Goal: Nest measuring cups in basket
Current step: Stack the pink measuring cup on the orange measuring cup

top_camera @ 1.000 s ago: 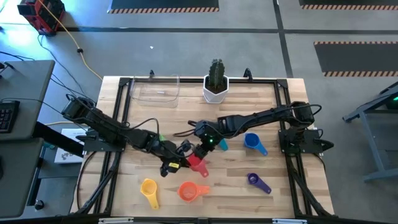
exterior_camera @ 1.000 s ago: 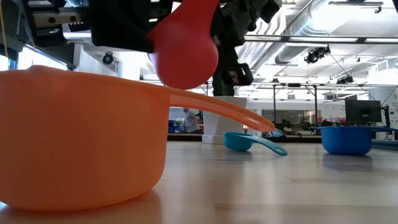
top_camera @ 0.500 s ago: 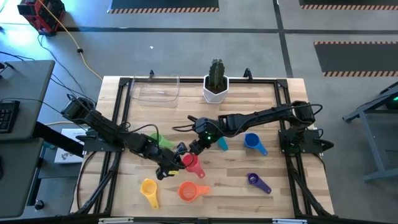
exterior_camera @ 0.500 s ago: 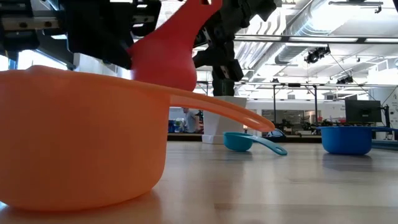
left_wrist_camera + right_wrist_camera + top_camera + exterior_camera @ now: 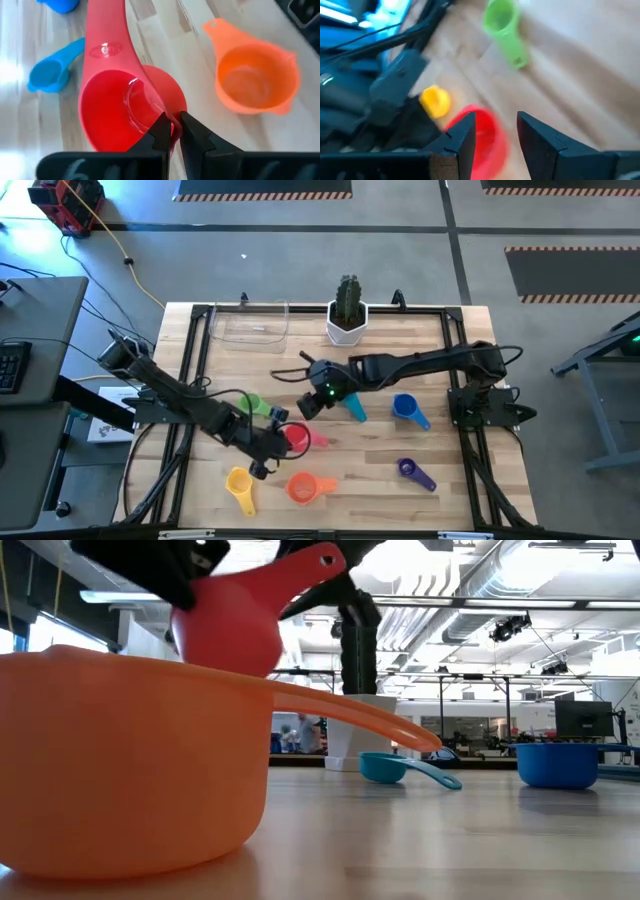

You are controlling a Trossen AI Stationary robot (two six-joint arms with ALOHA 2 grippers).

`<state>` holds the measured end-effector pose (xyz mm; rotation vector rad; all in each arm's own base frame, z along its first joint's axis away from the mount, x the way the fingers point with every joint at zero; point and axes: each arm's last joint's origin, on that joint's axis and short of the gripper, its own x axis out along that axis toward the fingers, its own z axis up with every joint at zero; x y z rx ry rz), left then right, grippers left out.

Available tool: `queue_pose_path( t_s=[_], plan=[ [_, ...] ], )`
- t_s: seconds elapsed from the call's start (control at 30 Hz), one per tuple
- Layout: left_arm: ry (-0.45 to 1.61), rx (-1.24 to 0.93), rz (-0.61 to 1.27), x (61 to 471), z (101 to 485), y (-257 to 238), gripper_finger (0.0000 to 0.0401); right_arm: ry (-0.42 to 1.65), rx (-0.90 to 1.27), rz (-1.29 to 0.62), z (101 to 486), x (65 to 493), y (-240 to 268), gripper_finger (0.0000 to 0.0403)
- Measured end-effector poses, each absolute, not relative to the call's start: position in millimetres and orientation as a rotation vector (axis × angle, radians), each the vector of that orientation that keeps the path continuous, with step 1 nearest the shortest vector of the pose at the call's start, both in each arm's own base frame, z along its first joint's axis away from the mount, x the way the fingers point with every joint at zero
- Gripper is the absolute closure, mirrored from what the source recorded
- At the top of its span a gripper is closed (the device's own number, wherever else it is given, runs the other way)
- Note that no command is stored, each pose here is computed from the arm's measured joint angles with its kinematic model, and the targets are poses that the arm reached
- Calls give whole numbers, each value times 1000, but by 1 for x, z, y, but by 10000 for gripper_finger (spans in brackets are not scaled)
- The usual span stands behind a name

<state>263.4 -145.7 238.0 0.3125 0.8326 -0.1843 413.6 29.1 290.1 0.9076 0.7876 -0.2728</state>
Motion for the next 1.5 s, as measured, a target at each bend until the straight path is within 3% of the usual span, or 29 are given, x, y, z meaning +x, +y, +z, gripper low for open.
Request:
queue_pose_path(
  t_s=[0.2, 0.43, 0.9, 1.2, 1.5],
  plan=[
    [876, 132, -84, 257, 258, -156, 387, 801, 833, -438, 332, 402, 24, 268],
    [857, -100, -36, 250, 284, -175, 387, 799, 827, -479, 369, 389, 27, 268],
    [784, -463, 9, 244, 312, -198, 387, 884, 791, -480, 369, 381, 38, 268],
    [817, -427, 2, 266, 281, -219, 387, 960, 734, -519, 364, 371, 52, 268],
    [947, -194, 16, 301, 265, -247, 387, 986, 711, -520, 363, 368, 61, 268]
  ],
)
